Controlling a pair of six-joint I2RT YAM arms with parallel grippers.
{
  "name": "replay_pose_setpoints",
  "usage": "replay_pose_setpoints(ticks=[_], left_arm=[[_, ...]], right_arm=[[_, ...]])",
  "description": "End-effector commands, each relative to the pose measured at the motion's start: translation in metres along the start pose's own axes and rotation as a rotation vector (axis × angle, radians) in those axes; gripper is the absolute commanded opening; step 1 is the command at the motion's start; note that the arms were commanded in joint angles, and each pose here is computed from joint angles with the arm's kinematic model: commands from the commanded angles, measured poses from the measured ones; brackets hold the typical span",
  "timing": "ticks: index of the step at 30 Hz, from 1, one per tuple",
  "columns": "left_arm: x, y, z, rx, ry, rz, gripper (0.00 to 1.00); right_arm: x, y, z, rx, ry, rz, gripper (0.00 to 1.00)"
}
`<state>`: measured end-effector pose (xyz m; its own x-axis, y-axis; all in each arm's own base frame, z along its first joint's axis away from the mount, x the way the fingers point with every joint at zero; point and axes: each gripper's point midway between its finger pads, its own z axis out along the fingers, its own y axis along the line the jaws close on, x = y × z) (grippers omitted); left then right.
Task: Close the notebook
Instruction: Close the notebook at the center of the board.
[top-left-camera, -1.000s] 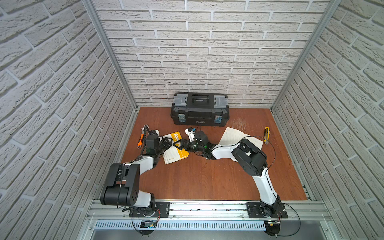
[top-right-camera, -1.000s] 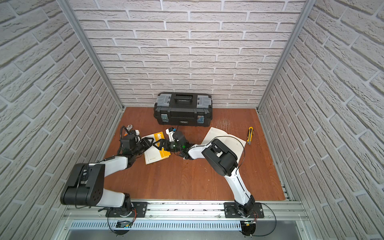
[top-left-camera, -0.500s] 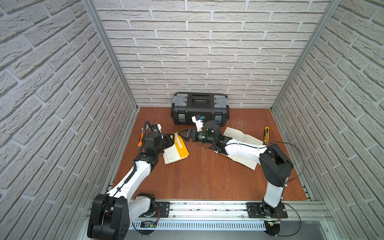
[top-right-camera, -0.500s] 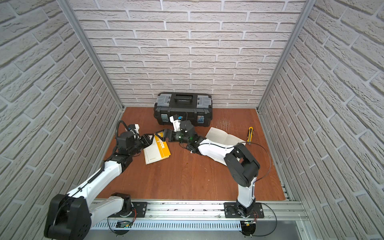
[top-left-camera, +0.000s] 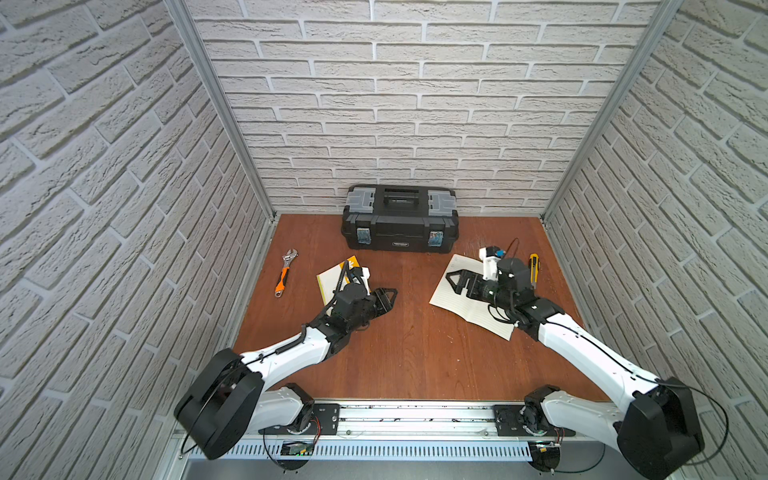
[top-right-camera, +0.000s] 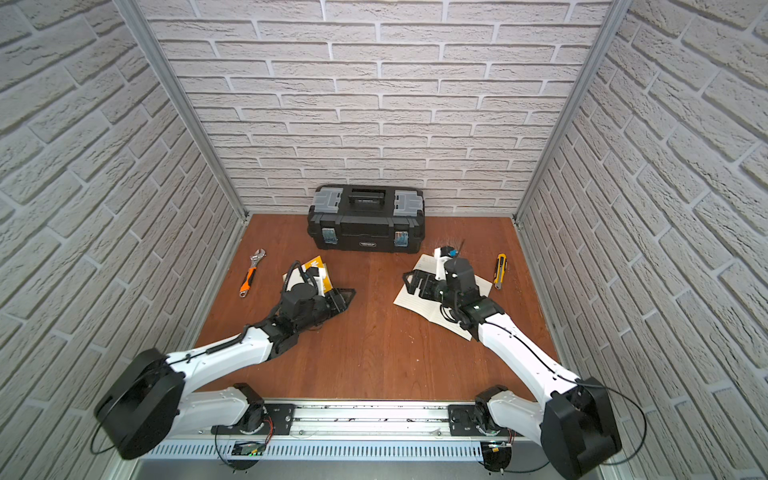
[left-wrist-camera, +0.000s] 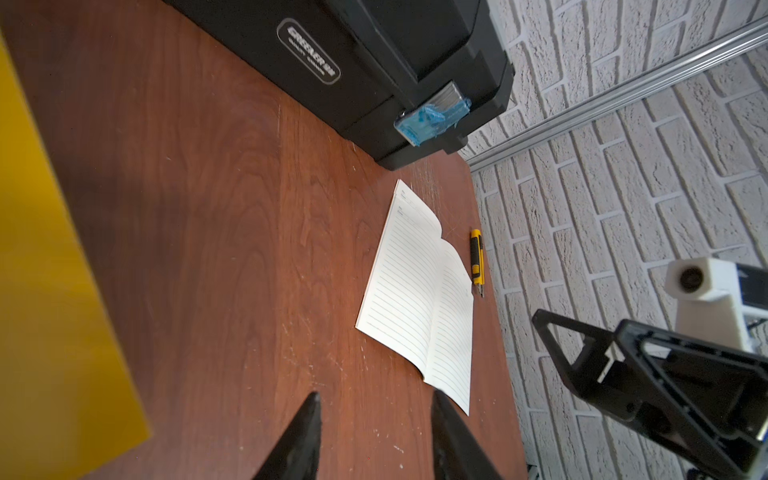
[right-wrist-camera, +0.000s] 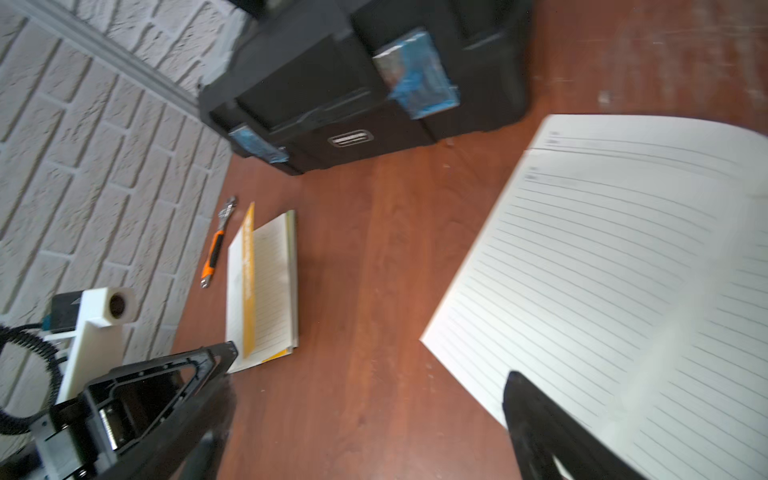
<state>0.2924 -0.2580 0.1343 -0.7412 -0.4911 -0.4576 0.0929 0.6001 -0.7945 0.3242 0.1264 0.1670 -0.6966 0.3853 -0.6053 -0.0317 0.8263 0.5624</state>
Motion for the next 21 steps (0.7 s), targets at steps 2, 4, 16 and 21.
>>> replay_pose_setpoints(ticks=[2,4,16,21], left_arm=[[-0.007,-0.029,0.017,0.114,-0.14,-0.142,0.4],[0.001,-0.035,0.024,0.136,-0.15,-0.16,0.4],[0.05,-0.05,0.076,0.195,-0.086,-0.192,0.4],[0.064,-0.039,0.087,0.201,-0.135,-0.266,0.38]], right_arm=[[0.012,-0.043,-0.011,0.069,0.007,0.06,1.0],[0.013,-0.053,-0.014,0.062,0.008,0.095,1.0],[0.035,-0.101,-0.018,0.13,0.081,0.201,1.0],[0.045,-0.12,-0.024,0.207,0.087,0.219,1.0]])
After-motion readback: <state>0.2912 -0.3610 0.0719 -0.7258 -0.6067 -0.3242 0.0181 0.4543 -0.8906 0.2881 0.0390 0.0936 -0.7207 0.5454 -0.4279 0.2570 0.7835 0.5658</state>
